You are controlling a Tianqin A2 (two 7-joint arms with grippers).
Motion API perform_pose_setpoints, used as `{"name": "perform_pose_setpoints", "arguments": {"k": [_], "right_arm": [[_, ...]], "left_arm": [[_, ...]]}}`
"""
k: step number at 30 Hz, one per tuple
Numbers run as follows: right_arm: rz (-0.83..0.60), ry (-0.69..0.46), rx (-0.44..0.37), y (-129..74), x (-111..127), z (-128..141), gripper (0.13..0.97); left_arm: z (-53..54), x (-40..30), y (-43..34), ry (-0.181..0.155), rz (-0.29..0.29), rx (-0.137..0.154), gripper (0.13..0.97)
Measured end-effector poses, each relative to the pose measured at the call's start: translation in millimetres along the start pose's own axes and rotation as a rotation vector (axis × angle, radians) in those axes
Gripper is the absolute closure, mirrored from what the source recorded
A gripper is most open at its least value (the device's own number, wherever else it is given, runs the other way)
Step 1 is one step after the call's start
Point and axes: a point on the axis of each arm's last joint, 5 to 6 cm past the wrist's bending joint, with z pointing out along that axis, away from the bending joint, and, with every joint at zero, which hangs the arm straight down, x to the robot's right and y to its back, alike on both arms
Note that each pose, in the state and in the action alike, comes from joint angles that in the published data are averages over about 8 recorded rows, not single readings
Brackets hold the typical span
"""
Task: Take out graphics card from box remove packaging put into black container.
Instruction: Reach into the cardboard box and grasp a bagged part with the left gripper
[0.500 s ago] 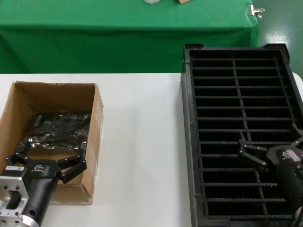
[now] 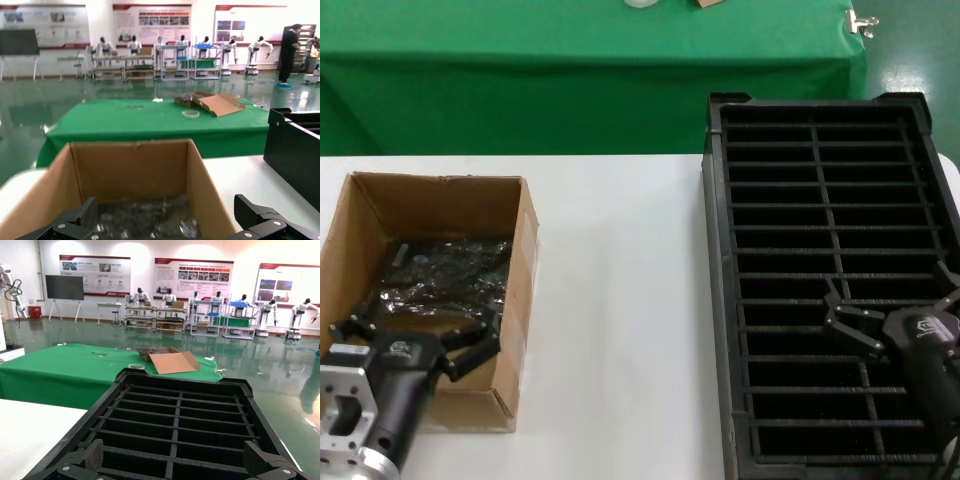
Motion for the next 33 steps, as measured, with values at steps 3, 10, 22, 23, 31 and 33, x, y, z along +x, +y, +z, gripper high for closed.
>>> {"name": "perform_pose_setpoints", "arguments": {"k": [3,10,22,23,31,33], "right_arm": [[0.000,0.000,0.000,0,0,0,0.130],[0.000,0.000,0.000,0,0,0,0.130],[0.000,0.000,0.000,0,0,0,0.130],[0.000,0.000,0.000,0,0,0,0.130],[0.000,0.000,0.000,0,0,0,0.130],[0.000,0.000,0.000,0,0,0,0.130]], "left_arm": [[6.8,-9.7,-5.9,0.008,0.067,0.011,0.132],[34.1,-55.6,-29.9,0.065,0.449,0.011,0.132],[77.8,-110.7,-36.5,0.352,1.107,-0.243,0.132],[82.2,-111.3,-34.0,0.375,1.139,-0.261,0.132],[123.7,-103.6,-15.1,0.451,1.337,-0.302,0.132],[132.1,-100.2,-12.2,0.447,1.372,-0.292,0.132]]}}
